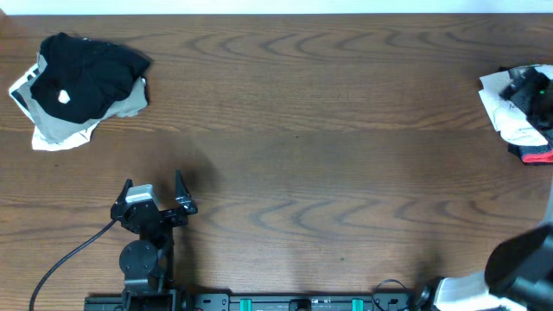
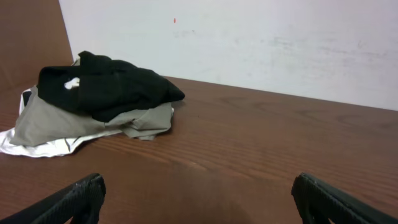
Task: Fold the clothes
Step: 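Reach the right gripper to the white T-shirt at top right and grasp it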
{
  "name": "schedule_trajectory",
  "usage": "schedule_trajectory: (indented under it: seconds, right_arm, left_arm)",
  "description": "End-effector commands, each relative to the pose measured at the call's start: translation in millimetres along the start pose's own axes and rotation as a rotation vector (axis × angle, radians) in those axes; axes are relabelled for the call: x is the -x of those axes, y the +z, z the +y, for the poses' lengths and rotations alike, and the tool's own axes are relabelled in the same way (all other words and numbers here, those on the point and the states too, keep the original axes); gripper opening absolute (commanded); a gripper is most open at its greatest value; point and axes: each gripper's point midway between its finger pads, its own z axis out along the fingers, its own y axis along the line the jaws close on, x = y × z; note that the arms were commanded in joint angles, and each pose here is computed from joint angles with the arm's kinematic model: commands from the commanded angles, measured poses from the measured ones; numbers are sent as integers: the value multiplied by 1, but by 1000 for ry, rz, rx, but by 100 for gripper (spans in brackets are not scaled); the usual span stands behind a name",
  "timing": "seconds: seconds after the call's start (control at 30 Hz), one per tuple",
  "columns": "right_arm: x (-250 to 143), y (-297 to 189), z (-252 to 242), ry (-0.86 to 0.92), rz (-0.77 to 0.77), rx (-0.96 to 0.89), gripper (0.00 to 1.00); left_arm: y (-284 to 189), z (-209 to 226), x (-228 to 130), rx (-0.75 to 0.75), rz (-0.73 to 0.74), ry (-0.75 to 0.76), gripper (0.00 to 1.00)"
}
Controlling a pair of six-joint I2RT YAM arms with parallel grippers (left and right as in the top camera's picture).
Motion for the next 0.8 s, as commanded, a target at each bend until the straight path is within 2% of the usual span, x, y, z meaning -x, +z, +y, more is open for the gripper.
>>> schedule_trajectory:
  seconds: [0.0, 0.37, 0.6, 0.77]
  right_arm:
    - [9, 27, -24, -10, 34, -48, 86]
    - [8, 114, -39, -26, 140, 40, 76]
    - [10, 148, -38, -85, 127, 45, 77]
    - [17, 160, -36, -176, 90, 53, 80]
  left_arm:
    - [1, 6, -17, 28, 49, 15, 98]
    - [1, 6, -17, 28, 49, 15, 98]
    - [1, 6, -17, 28, 49, 15, 98]
    - [1, 6, -17, 28, 48, 15, 98]
